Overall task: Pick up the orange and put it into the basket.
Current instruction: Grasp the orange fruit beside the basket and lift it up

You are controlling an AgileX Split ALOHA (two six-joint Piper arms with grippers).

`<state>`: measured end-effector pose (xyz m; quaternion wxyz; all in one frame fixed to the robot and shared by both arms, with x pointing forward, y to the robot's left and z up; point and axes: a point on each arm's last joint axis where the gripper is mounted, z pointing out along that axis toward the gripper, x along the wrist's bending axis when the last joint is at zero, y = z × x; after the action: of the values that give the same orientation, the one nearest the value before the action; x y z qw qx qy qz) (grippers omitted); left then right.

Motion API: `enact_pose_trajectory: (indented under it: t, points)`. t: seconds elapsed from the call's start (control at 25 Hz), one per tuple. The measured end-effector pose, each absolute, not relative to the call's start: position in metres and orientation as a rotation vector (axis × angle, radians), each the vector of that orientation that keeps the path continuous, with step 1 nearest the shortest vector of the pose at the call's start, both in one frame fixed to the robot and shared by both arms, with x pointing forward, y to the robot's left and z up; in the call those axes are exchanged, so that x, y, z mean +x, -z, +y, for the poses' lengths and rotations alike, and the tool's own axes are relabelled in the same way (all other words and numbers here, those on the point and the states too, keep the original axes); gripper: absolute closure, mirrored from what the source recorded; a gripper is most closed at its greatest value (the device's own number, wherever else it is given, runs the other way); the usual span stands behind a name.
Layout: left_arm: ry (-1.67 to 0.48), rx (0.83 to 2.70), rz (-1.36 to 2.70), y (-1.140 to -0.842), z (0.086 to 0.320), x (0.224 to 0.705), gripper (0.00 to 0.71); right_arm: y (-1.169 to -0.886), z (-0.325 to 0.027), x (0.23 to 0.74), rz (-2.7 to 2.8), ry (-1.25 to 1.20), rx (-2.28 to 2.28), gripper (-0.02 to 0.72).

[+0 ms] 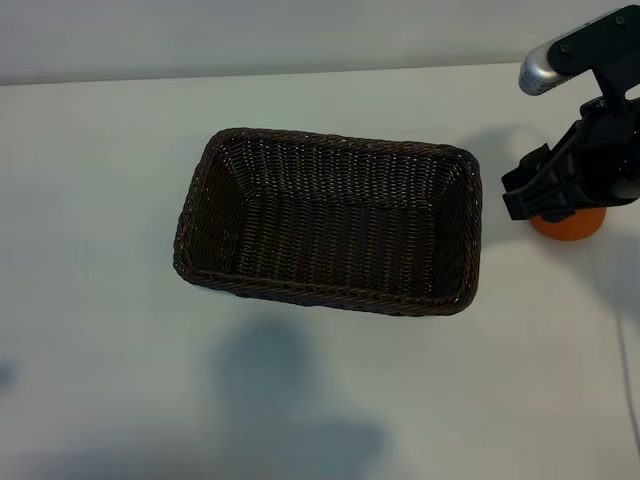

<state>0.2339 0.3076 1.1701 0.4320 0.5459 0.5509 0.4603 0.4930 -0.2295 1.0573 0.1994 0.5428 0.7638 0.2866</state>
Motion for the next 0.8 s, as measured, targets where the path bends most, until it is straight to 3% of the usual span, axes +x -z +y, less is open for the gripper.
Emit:
enact_pose_trajectory:
  t: [0.16, 0.32, 0.8]
  points:
    - [-1.152, 1.378, 1.349, -1.158, 0.307, 0.211, 0.229, -1.057, -0.229, 0.493, 2.134, -0.803, 1.519, 0.109]
    - [-1.112, 1.414, 1.361, -1.124, 0.305, 0.199, 0.229, -1.057, -0.229, 0.493, 2.133, -0.804, 1.519, 0.109]
    - [-0.938, 1.51, 1.561, -1.07, 0.305, 0.217, 0.229, -1.058, -0.229, 0.493, 2.13, -0.807, 1.519, 0.109]
